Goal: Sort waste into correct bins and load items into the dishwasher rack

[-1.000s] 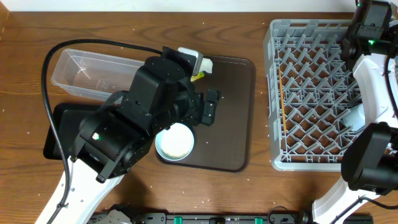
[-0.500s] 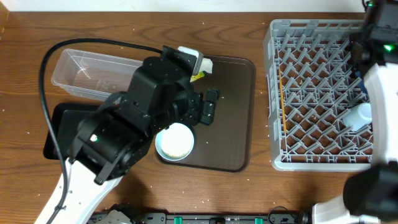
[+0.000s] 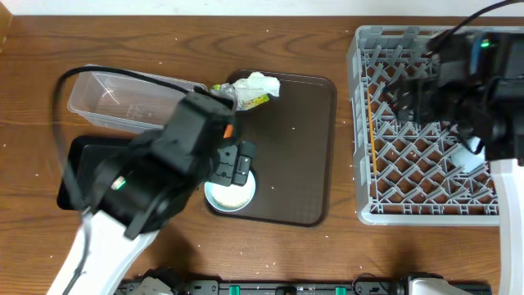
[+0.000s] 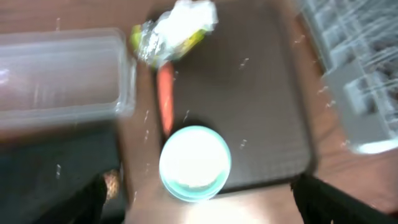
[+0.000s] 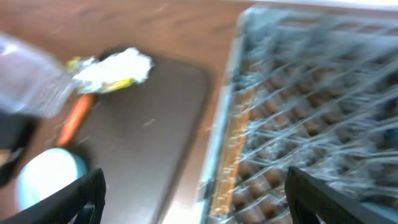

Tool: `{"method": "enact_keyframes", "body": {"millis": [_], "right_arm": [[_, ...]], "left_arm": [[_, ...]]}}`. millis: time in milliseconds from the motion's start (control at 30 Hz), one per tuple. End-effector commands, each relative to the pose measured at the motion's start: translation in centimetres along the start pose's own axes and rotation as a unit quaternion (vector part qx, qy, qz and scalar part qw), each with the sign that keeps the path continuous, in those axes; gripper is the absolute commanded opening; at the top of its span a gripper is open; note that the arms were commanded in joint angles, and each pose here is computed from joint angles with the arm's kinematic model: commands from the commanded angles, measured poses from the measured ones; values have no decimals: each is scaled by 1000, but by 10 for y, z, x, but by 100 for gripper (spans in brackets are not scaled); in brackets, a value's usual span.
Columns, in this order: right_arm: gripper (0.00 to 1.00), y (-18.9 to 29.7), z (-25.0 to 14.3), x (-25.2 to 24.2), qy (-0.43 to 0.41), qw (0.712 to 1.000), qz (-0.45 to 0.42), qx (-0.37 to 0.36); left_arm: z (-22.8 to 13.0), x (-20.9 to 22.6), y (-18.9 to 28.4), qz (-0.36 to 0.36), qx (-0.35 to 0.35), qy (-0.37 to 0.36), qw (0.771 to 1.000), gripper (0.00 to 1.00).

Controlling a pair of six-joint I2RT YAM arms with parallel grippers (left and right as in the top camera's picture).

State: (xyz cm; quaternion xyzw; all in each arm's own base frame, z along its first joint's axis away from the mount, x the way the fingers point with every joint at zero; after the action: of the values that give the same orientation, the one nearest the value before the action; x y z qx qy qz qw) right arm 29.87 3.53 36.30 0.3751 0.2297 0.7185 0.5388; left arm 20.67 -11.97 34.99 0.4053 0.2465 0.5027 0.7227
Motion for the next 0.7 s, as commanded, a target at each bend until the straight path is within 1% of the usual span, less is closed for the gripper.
{"method": "enact_keyframes", "body": {"millis": [0, 133, 167, 233, 300, 367, 500, 667], "right_arm": [[86, -6, -11, 17, -28, 998, 52, 38], [87, -7, -19, 16, -56, 996, 45, 59], [89, -7, -20, 16, -58, 995, 45, 63], [99, -6, -22, 17, -60, 995, 46, 68], [99, -6, -23, 19, -62, 994, 57, 73], [99, -5, -25, 21, -65, 992, 68, 81], [99, -5, -26, 22, -65, 992, 71, 82], [99, -5, -25, 22, -64, 992, 72, 79]], "left_arm": [[-16, 5, -31, 41, 79, 40, 995, 89], [-31, 8, -42, 55, 121, 57, 989, 89], [-34, 10, -45, 58, 127, 61, 988, 89], [-41, 17, -50, 66, 141, 74, 985, 89], [-50, 24, -58, 67, 162, 91, 980, 89], [-59, 30, -71, 53, 180, 110, 976, 89], [-73, 34, -102, 21, 190, 140, 972, 89], [-91, 34, -127, 23, 199, 142, 969, 89]]}}
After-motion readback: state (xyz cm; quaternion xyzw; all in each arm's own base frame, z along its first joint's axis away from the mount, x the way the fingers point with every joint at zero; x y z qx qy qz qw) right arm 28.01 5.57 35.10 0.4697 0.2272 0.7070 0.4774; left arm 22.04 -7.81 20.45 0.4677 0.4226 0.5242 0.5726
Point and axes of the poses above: each gripper's point midway between its finger pads, its own y axis back along the fingers, its own x axis along the line the jaws close on, z = x × y, the point moved 7 cm from there along y, back along the fingers, and after that the axes turned 8 degrees about -y, right-handed, at the moved point
